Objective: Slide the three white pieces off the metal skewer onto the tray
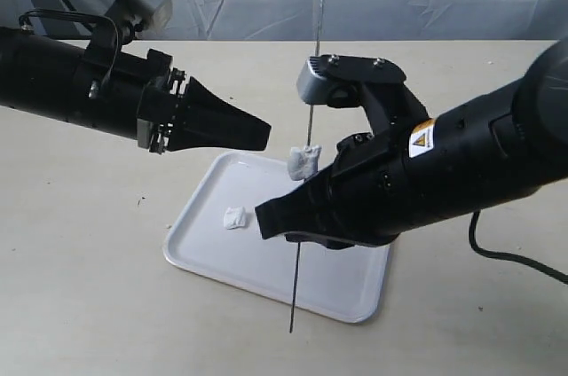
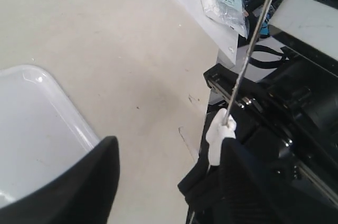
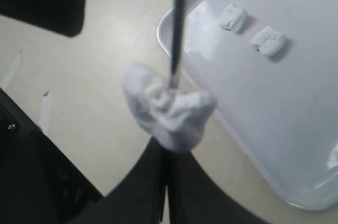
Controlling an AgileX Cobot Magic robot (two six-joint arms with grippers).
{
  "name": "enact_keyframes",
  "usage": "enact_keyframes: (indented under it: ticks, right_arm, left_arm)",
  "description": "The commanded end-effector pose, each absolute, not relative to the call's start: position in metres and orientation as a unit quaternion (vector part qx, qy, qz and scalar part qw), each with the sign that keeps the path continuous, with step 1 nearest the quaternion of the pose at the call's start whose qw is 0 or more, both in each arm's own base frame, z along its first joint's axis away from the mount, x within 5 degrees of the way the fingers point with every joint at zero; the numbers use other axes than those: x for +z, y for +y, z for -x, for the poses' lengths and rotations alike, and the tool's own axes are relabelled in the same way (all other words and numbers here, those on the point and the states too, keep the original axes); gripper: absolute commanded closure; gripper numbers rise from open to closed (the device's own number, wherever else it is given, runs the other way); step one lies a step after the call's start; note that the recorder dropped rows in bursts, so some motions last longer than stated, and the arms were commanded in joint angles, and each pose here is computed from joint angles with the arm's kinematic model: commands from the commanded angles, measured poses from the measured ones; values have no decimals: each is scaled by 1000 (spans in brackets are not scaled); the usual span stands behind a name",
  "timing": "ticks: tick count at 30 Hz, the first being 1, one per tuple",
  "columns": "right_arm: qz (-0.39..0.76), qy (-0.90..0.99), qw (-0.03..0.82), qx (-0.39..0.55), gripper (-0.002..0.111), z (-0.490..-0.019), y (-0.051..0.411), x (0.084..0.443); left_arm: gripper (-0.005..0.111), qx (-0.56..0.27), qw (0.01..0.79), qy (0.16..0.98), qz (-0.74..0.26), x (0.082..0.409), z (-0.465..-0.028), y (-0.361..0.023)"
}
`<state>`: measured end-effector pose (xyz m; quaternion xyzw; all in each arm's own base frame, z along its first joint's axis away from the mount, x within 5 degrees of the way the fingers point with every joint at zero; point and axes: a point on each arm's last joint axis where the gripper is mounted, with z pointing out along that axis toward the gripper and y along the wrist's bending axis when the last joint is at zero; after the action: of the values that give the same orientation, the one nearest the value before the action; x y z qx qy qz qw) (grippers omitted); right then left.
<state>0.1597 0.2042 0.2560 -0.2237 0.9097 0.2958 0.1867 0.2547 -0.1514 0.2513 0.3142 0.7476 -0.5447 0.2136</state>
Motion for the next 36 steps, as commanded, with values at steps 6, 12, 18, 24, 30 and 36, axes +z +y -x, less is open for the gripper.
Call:
enact_keyframes:
  ticks: [6, 12, 18, 24, 30, 36]
  right_arm:
    - [236, 904, 198, 297, 109, -172, 215, 265]
    - [234, 904, 199, 299, 109, -176, 219, 265]
    - [238, 904, 198, 295, 109, -176, 218, 265]
    - [238, 908, 192, 285, 109, -178, 215, 263]
    - [237, 907, 201, 285, 109, -179, 215, 264]
    - [233, 907, 201, 288, 109, -179, 215, 264]
  left_arm:
    - [53, -554, 210, 732, -337, 254, -247, -162]
    - [53, -557, 213, 727, -340, 255, -245, -165]
    - [53, -556, 214, 728, -339, 256, -246, -164]
    - [53, -554, 228, 731, -328, 260, -249, -156]
    - [53, -549, 244, 723, -339, 273, -242, -154]
    - [53, -552, 244, 722, -338, 278, -239, -154]
